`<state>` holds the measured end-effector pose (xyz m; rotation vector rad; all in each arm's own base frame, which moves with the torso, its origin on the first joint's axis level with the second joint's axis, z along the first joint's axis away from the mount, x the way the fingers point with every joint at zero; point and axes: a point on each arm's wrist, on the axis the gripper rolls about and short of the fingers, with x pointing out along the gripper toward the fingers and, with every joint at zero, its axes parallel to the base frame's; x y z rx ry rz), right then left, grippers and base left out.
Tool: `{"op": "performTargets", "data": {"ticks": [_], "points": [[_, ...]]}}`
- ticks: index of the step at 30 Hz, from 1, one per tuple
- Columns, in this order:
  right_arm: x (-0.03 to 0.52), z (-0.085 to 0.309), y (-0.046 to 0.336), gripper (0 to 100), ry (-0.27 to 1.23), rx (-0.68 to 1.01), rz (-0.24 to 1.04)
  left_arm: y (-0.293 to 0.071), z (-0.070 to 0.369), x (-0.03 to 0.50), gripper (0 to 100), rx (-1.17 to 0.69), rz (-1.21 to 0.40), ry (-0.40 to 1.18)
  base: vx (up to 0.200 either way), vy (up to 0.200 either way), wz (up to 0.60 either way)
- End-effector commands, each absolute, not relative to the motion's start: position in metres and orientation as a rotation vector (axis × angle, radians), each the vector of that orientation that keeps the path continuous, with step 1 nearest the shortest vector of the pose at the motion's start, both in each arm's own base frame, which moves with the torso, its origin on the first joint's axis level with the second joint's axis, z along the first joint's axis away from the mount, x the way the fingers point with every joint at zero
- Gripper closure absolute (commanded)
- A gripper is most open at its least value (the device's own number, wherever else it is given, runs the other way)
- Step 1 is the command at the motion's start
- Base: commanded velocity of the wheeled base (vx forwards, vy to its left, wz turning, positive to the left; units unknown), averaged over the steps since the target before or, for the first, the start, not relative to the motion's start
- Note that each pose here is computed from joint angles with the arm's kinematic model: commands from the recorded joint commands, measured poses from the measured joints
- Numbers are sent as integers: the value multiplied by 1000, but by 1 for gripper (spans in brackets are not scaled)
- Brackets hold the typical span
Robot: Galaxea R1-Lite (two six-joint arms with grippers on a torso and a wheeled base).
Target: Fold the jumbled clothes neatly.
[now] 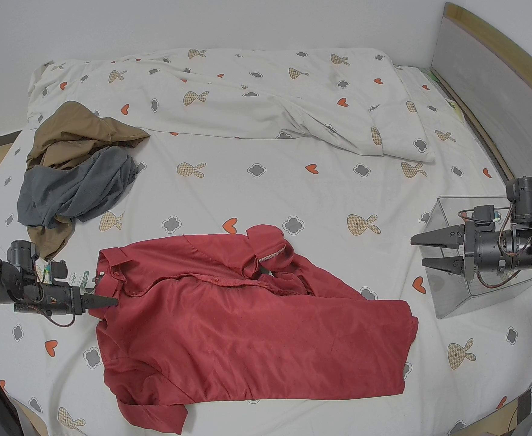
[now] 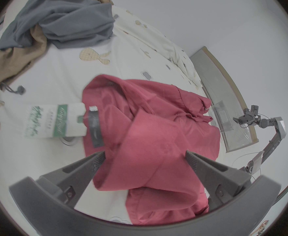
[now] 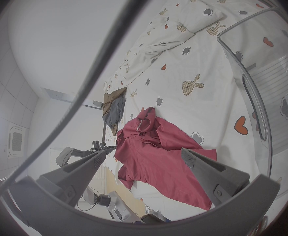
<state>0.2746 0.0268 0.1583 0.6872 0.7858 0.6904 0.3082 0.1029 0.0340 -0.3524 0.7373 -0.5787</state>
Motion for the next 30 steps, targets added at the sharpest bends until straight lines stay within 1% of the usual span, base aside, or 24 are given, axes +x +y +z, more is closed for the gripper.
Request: {"op": "performTargets", "data": {"ticks": [1, 2, 3, 9, 11, 13, 14, 15, 18, 21, 26, 30], "points": [[275, 158, 27, 0, 786, 688, 691, 91, 26, 305, 0, -365, -612, 774, 0, 0, 0], [275, 158, 27, 0, 786, 688, 691, 90, 27, 304, 0, -364, -613, 774, 0, 0, 0], [275, 157, 27, 0, 789, 689, 690, 89, 28, 303, 100, -362, -616, 773, 0, 0, 0], [274, 158, 27, 0, 786, 688, 691, 89, 31, 304, 100, -356, -614, 766, 0, 0, 0], [275, 159, 27, 0, 785, 687, 691, 98, 38, 301, 100, -358, -584, 744, 0, 0, 0], [275, 159, 27, 0, 785, 687, 691, 98, 38, 301, 100, -358, -584, 744, 0, 0, 0], [275, 159, 27, 0, 786, 688, 691, 110, 51, 295, 100, -356, -542, 711, 0, 0, 0], [275, 159, 27, 0, 786, 688, 691, 110, 51, 295, 100, -356, -542, 711, 0, 0, 0], [274, 158, 27, 0, 787, 687, 692, 119, 79, 284, 100, -356, -494, 691, 0, 0, 0], [274, 158, 27, 0, 787, 687, 692, 125, 91, 280, 100, -351, -448, 707, 0, 0, 0], [274, 159, 27, 0, 786, 688, 692, 131, 87, 282, 100, -321, -359, 755, 0, 0, 0], [273, 160, 27, 0, 783, 687, 693, 131, 75, 284, 100, -336, -350, 794, 0, 0, 0]]}}
